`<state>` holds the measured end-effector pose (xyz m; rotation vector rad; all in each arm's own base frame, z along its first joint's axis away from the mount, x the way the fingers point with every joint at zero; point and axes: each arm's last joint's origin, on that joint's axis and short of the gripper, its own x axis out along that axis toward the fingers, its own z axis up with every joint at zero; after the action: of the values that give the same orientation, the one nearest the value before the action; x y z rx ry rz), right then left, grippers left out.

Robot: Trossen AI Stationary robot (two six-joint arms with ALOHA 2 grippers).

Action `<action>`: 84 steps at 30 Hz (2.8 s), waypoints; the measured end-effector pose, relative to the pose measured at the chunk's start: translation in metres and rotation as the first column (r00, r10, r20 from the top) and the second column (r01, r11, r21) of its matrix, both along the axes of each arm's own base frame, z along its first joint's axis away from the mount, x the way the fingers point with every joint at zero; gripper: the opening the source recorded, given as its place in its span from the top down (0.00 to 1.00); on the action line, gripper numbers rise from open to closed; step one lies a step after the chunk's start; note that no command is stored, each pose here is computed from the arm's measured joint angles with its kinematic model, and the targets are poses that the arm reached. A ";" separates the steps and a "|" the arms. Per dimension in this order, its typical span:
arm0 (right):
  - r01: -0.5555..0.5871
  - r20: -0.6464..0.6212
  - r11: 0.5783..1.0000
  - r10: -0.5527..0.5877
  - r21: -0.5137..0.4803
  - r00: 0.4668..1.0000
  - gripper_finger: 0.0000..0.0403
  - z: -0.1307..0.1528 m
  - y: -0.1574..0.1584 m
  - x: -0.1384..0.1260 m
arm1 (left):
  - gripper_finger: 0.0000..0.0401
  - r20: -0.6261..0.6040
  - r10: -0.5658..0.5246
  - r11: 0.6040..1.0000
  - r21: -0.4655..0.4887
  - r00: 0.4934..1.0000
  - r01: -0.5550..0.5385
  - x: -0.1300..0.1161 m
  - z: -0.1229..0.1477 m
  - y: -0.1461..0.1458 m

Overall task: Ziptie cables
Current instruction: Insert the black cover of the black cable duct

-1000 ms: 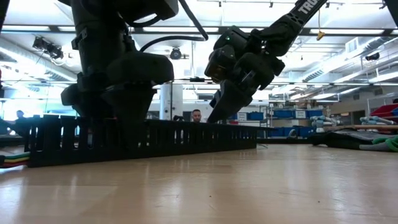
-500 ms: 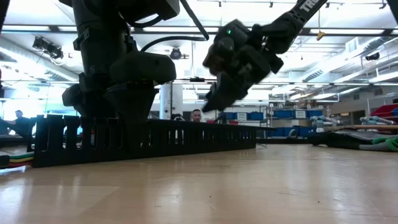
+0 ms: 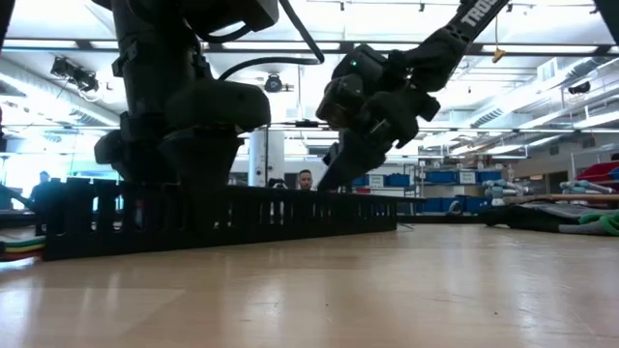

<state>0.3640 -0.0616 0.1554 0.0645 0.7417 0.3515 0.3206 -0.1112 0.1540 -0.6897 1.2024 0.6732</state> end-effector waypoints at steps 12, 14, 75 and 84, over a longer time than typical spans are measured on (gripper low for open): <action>-0.015 0.031 0.998 0.013 0.059 0.999 1.00 -0.011 0.016 0.012 | 0.40 -0.004 -0.003 1.000 -0.010 1.000 0.003 0.000 0.000 -0.001; -0.004 0.047 0.999 0.001 0.051 0.999 1.00 -0.004 0.012 0.010 | 0.40 0.004 -0.002 1.000 -0.003 1.000 0.002 0.000 0.000 0.000; -0.028 0.018 0.994 0.026 0.110 0.999 1.00 0.011 -0.006 0.009 | 0.40 0.015 0.025 1.000 0.016 1.000 -0.025 0.000 0.000 -0.001; 0.014 -0.052 0.999 -0.012 0.040 0.999 1.00 -0.001 -0.020 0.005 | 0.40 0.015 0.025 1.000 0.007 1.000 -0.025 0.000 0.000 -0.001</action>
<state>0.3686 -0.0811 0.1549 0.1166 0.7847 0.3538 0.3211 -0.1121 0.1539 -0.7033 1.1788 0.6926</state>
